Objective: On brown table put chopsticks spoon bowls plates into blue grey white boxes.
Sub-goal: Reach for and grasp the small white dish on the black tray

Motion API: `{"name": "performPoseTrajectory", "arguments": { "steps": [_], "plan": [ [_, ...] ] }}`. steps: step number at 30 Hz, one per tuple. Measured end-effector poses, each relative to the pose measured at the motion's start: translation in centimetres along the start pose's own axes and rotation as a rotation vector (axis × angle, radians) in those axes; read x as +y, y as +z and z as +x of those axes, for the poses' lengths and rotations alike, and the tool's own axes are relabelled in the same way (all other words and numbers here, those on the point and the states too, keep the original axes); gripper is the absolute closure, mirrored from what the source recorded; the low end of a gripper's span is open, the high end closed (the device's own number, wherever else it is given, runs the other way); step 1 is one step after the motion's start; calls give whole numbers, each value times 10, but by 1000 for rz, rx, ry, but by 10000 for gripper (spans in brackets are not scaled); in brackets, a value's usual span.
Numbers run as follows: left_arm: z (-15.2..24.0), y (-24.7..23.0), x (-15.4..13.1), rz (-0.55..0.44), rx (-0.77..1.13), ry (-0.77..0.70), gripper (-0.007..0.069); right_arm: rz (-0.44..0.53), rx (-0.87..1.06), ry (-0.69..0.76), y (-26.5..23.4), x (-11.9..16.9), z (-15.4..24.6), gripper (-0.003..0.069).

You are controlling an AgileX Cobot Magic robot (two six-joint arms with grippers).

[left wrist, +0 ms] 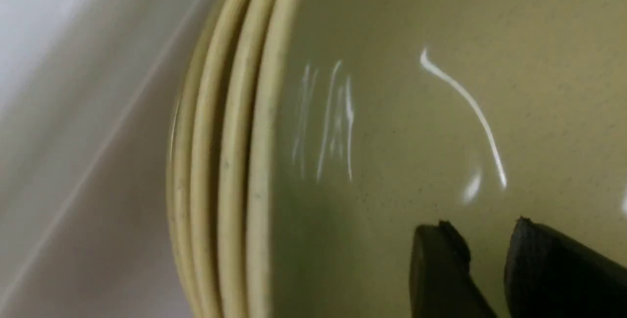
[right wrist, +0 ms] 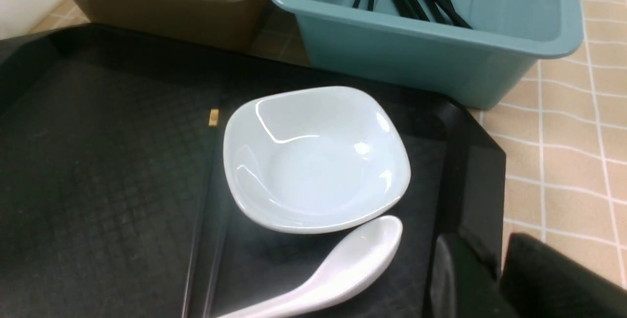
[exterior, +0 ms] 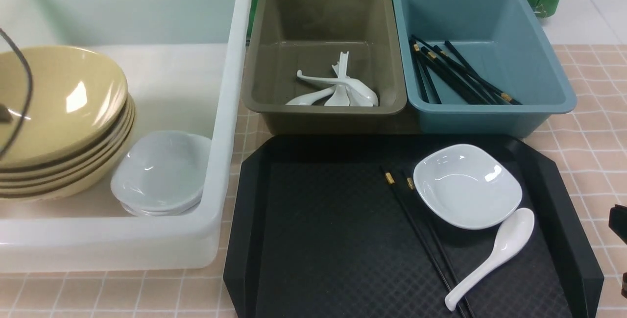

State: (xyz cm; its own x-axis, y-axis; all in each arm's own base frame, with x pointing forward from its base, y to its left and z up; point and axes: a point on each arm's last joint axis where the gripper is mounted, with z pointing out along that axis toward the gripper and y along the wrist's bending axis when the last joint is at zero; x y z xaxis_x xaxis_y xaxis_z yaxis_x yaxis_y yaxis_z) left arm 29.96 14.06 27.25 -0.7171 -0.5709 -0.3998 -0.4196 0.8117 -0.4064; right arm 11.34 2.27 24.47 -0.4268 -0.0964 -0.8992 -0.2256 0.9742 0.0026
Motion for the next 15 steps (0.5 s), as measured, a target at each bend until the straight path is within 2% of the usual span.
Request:
{"name": "performPoseTrajectory", "arguments": {
  "steps": [3,7,8,11,13,14,15],
  "plan": [
    [2,-2,-6,59,3,-8,478,0,1,0,0,0,0,480],
    [6,-52,-48,328,-150,120,491,-17,42,0,0,2,3,478],
    [7,-56,-50,343,-160,128,491,-21,52,0,0,2,3,477],
    [25,-119,-92,603,-351,315,491,-75,166,-4,-1,6,-6,475],
    [41,-150,-114,730,-439,436,491,-99,207,-3,2,7,-18,473],
    [43,-152,-116,741,-445,437,491,-105,213,-2,2,7,-21,473],
    [58,-167,-134,850,-458,530,491,-126,234,-20,7,8,-34,469]
  ]
}}
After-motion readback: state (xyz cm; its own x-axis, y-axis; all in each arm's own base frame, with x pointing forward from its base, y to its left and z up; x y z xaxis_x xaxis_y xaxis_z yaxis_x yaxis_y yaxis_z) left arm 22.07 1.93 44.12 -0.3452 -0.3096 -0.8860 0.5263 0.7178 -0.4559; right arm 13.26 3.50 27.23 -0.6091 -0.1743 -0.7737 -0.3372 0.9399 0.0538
